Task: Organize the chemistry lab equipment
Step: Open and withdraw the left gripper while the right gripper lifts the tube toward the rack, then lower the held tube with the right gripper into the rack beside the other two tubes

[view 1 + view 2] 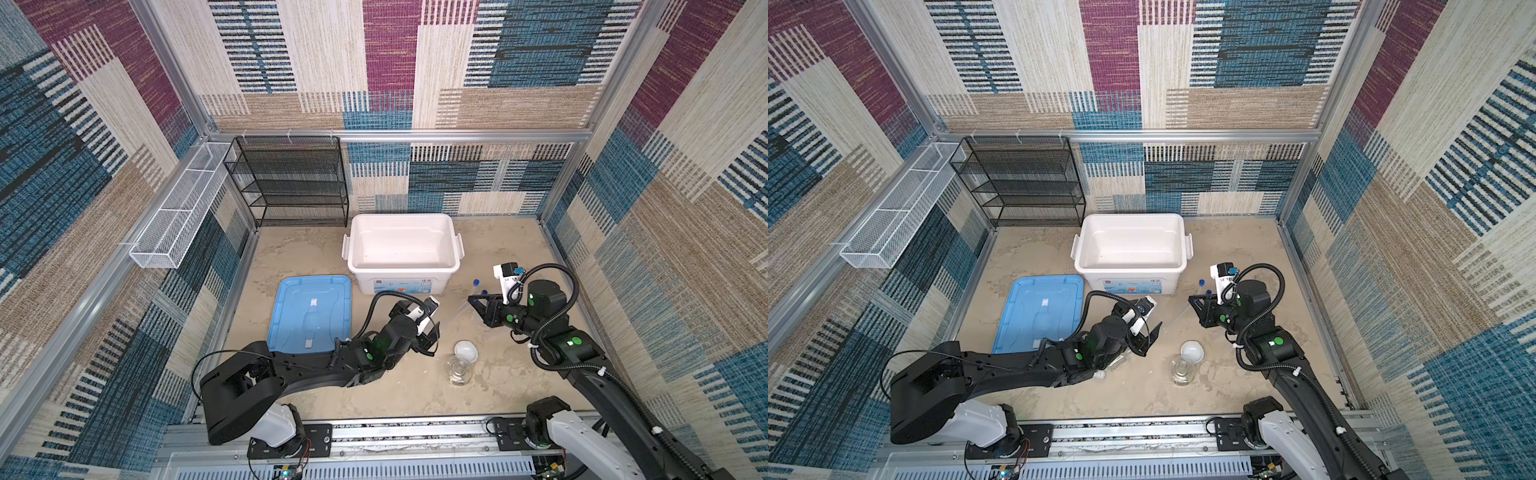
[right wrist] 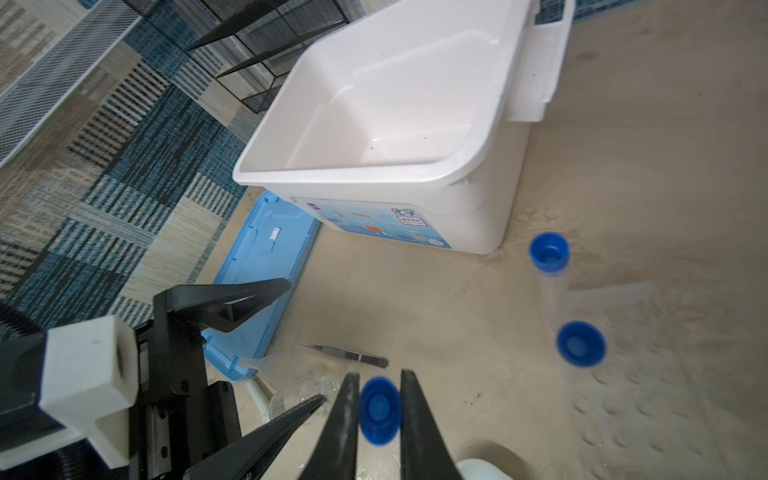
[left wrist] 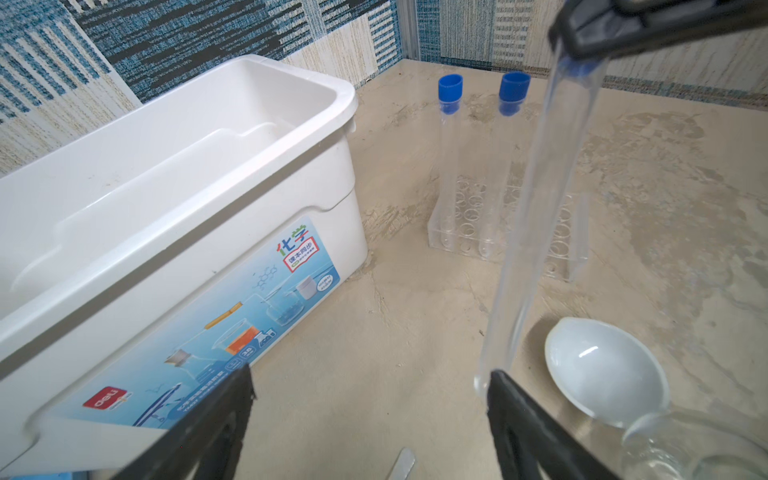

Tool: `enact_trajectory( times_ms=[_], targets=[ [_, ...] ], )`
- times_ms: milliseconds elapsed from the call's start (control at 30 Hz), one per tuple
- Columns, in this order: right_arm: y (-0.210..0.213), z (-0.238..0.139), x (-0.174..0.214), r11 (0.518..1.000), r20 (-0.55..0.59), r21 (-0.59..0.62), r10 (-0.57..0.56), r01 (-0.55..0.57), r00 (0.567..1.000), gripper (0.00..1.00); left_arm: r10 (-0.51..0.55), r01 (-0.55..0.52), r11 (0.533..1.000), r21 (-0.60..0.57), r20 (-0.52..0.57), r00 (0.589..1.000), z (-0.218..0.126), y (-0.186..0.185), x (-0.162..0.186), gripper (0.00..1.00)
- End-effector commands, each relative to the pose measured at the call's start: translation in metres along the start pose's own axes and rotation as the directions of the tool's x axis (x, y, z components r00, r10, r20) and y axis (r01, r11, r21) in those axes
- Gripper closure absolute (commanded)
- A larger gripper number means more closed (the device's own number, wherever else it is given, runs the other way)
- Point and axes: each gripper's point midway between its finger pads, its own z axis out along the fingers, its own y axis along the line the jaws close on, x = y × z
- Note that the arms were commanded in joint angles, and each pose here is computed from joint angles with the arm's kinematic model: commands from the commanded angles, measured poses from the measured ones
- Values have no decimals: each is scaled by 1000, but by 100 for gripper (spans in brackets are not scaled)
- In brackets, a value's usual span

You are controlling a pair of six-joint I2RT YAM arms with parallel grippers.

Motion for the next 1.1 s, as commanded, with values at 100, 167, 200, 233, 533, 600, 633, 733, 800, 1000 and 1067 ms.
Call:
enact_trajectory(
  times_ms=[100,167,200,233,533,600,633,733,800,1000,1067],
  targets=[
    [-35,-15,1,973,6,229,17,-18,1000,93,-36,35,999,-23,-23,999,0,5,7,10],
    [-39,-20,-2,963,20,270,11,-16,1000,93,-39,38,999,-22,-31,999,0,4,10,10],
    [-40,-21,-2,958,23,285,7,-13,1000,94,-42,41,999,-23,-30,999,0,5,10,10],
    [-42,-23,-4,953,27,304,2,-10,1000,94,-43,43,999,-23,-32,999,0,4,11,10],
    [-49,-31,-15,918,68,397,-18,-11,998,95,-44,43,998,-36,-48,998,0,6,18,10],
    [-50,-33,-18,907,84,420,-24,-14,996,96,-44,42,998,-38,-53,998,-1,7,21,10],
    [-52,-34,-19,899,92,437,-27,-15,995,96,-45,43,998,-38,-54,998,-1,7,21,10],
    [-59,-35,-18,875,105,483,-36,-19,994,96,-47,45,998,-40,-56,997,-1,7,23,10],
    [-61,-36,-18,865,110,501,-42,-19,993,96,-48,46,998,-42,-59,997,-1,8,24,10],
    [-69,-38,-21,835,125,550,-65,-15,990,95,-47,44,998,-48,-64,997,-1,8,27,9],
    [-71,-37,-21,828,130,561,-73,-13,989,95,-44,41,998,-47,-69,997,0,8,28,9]
  ],
)
